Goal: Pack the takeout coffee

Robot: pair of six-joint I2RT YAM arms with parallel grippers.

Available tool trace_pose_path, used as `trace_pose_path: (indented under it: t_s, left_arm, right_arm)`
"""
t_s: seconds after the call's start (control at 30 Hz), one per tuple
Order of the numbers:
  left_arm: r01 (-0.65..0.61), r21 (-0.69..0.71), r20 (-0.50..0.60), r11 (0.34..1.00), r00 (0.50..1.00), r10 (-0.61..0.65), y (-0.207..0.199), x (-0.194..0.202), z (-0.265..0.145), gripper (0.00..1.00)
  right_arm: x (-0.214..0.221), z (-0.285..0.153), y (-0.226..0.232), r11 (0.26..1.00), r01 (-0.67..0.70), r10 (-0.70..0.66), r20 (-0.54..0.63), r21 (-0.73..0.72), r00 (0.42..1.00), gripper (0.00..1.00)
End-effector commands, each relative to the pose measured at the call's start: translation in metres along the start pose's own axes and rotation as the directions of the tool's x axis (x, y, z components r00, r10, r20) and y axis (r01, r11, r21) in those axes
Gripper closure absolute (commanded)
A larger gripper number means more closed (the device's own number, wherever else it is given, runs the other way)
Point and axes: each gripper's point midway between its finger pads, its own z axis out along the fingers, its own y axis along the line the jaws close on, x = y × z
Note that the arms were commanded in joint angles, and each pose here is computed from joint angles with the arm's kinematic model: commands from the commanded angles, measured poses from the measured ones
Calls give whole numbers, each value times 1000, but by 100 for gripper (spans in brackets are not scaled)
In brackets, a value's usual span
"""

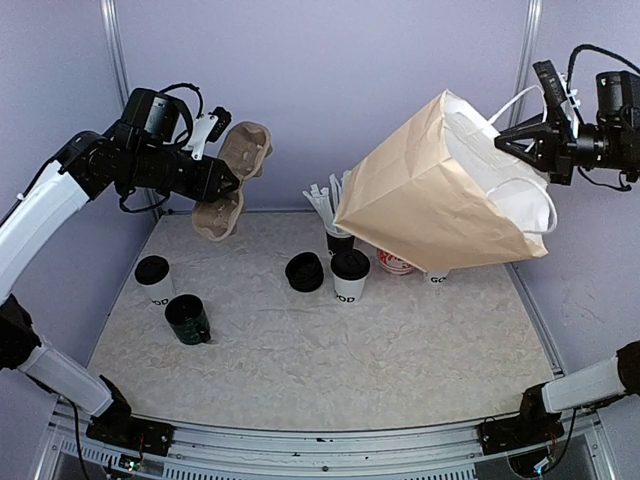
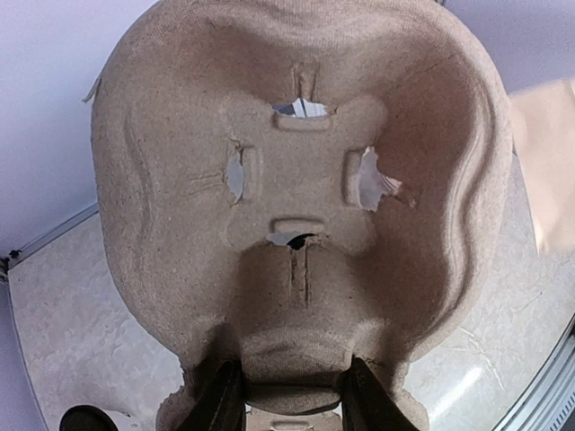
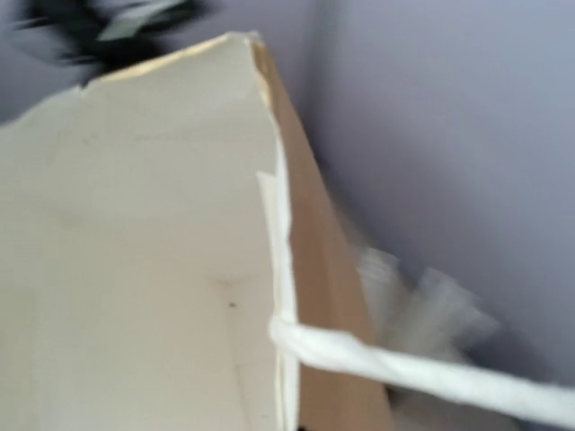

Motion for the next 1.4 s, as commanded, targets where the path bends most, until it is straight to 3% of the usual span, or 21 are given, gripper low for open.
trace_pose_path:
  t_s: [0.0,0.27,0.47,0.67,0.8,1.2,1.3,1.37]
  left_arm:
    - [-9,-37,96,999,995,13,6,-27,-24,64]
    - [-3,-51,179,999,984,12,9,-52,-53,65]
    - [-114,115,314,987,947,73,-31,-67,-87,65]
    - [-296,383,498,875,864,75,-101,-72,-129,63]
    - [-379,485,581,788,813,33,-124,-68,-148,62]
    - [-516,633,567,577,817,109,-207,-45,-120,62]
    - [-528,634,544,565,824,159,-222,-40,-105,63]
    - [-510,612,511,604,838,191,-218,-36,-89,63]
  right_arm:
    - [4,29,50,969,17,-11,24,-248,1000,100]
    - [55,110,112,875,-31,-57,-167,-482,984,100]
    - [100,159,143,803,-127,-88,-325,-583,942,100]
    - [118,181,148,763,-207,-56,-382,-612,923,100]
    - [126,189,152,730,-259,-33,-411,-632,911,100]
    - [124,199,151,712,-295,-6,-426,-637,905,100]
    - [125,203,148,720,-294,-7,-430,-629,903,100]
    - [131,207,145,731,-297,-12,-447,-615,895,100]
